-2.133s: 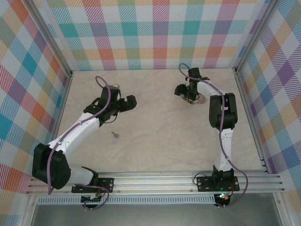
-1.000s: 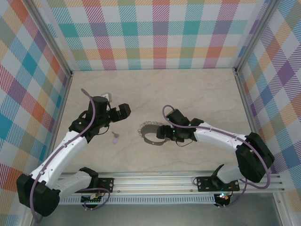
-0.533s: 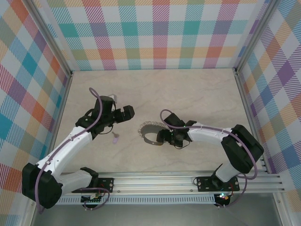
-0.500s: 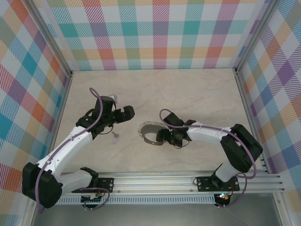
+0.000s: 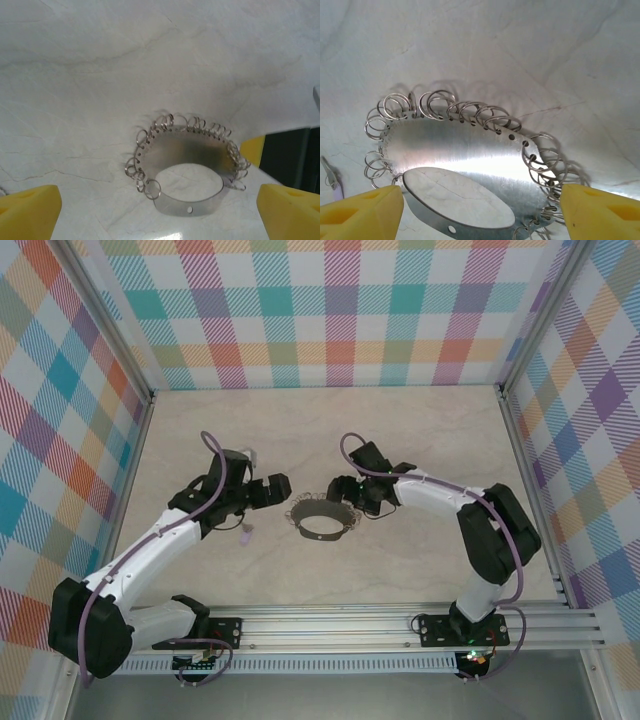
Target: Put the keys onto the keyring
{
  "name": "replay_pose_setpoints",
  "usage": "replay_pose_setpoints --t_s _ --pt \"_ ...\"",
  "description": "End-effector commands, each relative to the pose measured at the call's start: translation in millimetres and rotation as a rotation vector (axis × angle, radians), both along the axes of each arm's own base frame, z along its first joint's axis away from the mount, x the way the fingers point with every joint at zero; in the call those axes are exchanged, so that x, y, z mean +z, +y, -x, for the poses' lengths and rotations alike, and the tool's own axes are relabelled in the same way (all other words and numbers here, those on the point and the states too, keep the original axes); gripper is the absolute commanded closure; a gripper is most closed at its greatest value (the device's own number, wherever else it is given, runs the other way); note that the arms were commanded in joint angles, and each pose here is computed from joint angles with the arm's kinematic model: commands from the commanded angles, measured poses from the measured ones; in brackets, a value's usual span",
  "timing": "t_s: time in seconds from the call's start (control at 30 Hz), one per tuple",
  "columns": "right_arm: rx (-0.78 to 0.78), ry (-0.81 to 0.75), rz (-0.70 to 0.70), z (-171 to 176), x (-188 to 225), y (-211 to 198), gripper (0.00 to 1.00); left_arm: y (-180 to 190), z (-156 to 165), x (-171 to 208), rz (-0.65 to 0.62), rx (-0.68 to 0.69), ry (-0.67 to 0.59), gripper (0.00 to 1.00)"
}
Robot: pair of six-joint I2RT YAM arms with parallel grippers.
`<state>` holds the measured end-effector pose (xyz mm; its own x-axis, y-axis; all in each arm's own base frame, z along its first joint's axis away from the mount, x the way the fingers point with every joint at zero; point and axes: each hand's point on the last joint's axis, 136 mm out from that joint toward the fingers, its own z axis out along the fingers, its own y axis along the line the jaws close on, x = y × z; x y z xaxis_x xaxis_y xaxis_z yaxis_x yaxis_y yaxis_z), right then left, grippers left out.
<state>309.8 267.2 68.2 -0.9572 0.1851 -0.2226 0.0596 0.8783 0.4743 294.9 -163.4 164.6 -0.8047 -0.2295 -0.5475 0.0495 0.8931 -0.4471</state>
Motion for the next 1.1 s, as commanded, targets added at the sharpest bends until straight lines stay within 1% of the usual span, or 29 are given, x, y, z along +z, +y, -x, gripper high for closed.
replay_pose_setpoints --t_s 0.0,0.17,0.3,0.5,0.6,0.67,0.73,0.77,0.8,0.83,0.87,1.0,1.07 --pt "0.017 -0.049 -0.034 5 20 -7 0.18 -18 17 -2 -0.010 -0.126 0.001 0.00" --pt "-0.042 -0.091 -0.031 25 27 -41 0.17 -43 38 -13 -0.052 -0.278 0.020 0.04" --pt "-0.093 -0.100 -0.019 51 21 -67 0.15 -66 50 -23 -0.098 -0.379 0.039 0.12" --pt "-0.142 -0.076 -0.046 82 7 -87 0.14 -101 63 -53 -0.254 -0.548 0.067 0.30" --pt "-0.157 -0.068 -0.052 88 3 -91 0.13 -118 65 -69 -0.354 -0.629 0.067 0.40" --pt "-0.146 -0.062 -0.064 89 4 -88 0.14 -126 63 -77 -0.403 -0.663 0.060 0.44" --pt "-0.134 -0.046 -0.074 89 2 -84 0.17 -132 59 -84 -0.415 -0.667 0.058 0.46" --pt "-0.127 -0.039 -0.082 89 2 -81 0.20 -132 56 -86 -0.418 -0.660 0.052 0.46" --pt "-0.118 -0.032 -0.093 88 2 -78 0.25 -133 52 -86 -0.419 -0.643 0.040 0.47" --pt "-0.110 -0.027 -0.108 86 2 -73 0.29 -132 48 -85 -0.420 -0.620 0.024 0.47" --pt "-0.098 -0.022 -0.126 85 3 -68 0.31 -132 45 -82 -0.417 -0.597 0.009 0.46" --pt "-0.065 0.010 -0.176 76 2 -49 0.47 -123 33 -67 -0.389 -0.482 -0.075 0.44" --pt "-0.053 0.023 -0.188 71 0 -41 0.50 -118 29 -58 -0.378 -0.434 -0.111 0.43"
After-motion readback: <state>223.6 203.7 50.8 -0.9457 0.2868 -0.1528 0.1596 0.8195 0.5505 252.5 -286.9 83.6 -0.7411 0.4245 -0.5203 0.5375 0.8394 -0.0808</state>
